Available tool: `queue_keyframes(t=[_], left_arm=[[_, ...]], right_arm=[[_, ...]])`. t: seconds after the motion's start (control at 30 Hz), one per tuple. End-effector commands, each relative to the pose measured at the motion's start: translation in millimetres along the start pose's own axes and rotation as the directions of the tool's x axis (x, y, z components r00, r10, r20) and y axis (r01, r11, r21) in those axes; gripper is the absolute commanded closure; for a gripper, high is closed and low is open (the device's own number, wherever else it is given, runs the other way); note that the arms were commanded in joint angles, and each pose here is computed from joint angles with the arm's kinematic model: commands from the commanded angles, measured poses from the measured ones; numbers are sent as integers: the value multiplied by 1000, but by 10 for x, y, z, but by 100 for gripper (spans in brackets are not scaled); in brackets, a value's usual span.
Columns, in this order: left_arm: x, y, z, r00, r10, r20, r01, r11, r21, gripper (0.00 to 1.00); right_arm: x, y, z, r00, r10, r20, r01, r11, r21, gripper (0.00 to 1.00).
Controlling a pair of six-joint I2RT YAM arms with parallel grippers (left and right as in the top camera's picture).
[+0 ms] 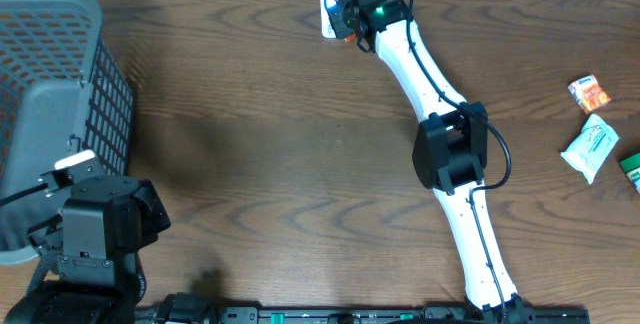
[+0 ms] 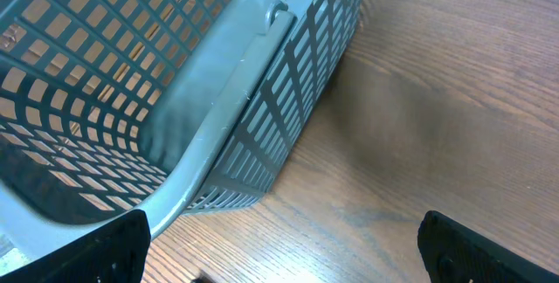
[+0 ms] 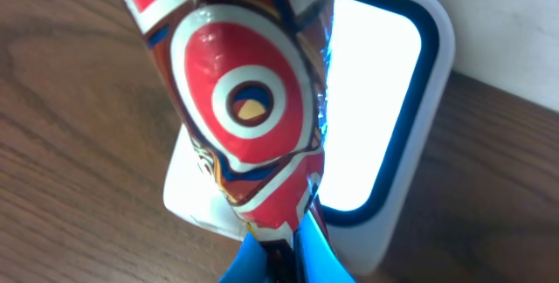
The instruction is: Scan the item barcode
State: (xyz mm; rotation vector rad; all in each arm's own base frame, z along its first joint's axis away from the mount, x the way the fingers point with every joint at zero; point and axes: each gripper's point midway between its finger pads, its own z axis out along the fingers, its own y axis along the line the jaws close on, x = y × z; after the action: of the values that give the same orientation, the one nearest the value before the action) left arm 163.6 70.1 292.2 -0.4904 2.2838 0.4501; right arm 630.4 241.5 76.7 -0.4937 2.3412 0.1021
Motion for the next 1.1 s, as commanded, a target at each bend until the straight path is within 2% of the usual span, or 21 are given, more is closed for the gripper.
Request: queue_keyframes(t=[0.0,0.27,0.47,0.67,0.9,1.07], left_arm=[[-7,18,-3,1000,7,4,-7,1000,-11,2],[-7,18,-3,1000,7,4,-7,1000,-11,2],[-7,18,-3,1000,7,4,-7,1000,-11,2],[-7,18,-3,1000,7,4,-7,1000,-11,2],[-7,18,-3,1000,7,4,-7,1000,-11,2],[-7,18,-3,1000,7,4,-7,1000,-11,2]], right_arm=[[-18,-138,-26,1000,-2,-5,2,999,47,99],[243,-105,-66,992,38,-117,-33,999,42,99],[304,-76,-78,988,66,-141,-59,997,48,99],[309,-240,-178,984,93,-153,-68,985,161,99],[168,-281,-966,969,82,-232,-46,987,155,99],[460,-692,-1508,919,132,-373,-31,964,264,99]])
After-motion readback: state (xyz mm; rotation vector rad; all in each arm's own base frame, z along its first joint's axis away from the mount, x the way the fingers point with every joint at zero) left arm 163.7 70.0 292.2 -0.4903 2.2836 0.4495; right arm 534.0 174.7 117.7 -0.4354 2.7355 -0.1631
